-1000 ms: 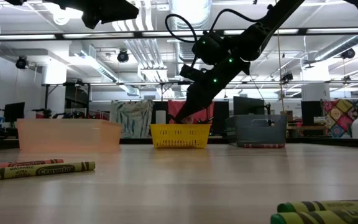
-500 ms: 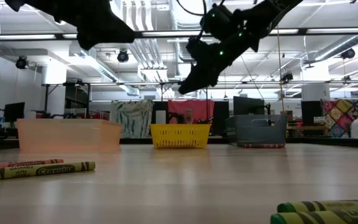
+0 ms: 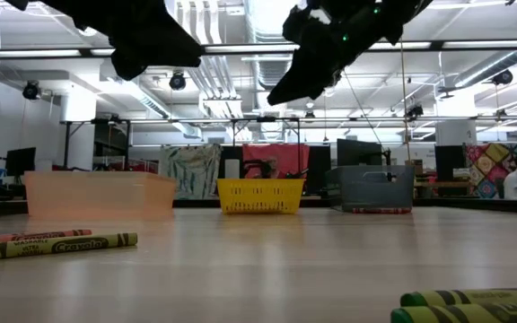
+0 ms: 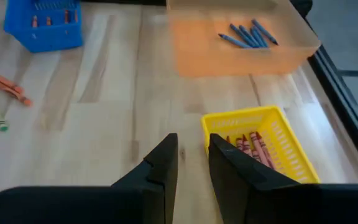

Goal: Sort crayons
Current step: Put the green crayon into the black bin

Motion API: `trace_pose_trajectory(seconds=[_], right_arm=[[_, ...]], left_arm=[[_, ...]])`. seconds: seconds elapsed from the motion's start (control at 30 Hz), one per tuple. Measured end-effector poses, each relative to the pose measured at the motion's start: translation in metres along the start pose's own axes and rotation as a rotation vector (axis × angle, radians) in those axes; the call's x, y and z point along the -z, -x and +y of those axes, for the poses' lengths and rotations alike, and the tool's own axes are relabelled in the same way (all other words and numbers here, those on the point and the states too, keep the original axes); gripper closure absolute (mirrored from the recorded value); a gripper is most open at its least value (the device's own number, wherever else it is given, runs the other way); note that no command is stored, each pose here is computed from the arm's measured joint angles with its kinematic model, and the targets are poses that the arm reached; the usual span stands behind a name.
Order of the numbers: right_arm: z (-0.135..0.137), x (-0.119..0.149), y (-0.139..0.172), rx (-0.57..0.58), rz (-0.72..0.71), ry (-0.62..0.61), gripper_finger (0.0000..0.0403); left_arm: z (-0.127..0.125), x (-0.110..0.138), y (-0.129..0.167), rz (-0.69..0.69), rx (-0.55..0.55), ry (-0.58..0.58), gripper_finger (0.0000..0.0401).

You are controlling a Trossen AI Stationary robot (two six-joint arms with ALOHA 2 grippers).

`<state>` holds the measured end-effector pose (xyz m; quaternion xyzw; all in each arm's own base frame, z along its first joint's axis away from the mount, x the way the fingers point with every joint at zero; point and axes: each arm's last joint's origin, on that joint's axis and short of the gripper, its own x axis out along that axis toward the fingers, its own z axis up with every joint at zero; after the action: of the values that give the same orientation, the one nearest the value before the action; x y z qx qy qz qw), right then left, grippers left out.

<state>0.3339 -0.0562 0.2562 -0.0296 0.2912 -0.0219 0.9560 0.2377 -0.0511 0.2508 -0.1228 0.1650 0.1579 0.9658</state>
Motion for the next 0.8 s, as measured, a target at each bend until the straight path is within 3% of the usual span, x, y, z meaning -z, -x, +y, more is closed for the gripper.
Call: trace_pose_trajectory(seconds=[0.2, 0.53, 0.8], right_arm=[[0.013, -0.003, 0.014, -0.024, -0.03, 0.023, 0.0325], [0.028, 0.005, 0.034, -0.058, 0.003, 0.03, 0.0329], [0.042, 0.009, 0.055, -0.101, 0.079, -0.004, 0.0332]], left_arm=[[-0.02, 0.003, -0.016, 0.102, -0.024, 0.002, 0.0317], [-0.055, 0.016, -0.029, 0.475, -0.191, -0.062, 0.0317], [-0.094, 0.03, -0.037, 0.613, -0.162, -0.163, 0.0317]])
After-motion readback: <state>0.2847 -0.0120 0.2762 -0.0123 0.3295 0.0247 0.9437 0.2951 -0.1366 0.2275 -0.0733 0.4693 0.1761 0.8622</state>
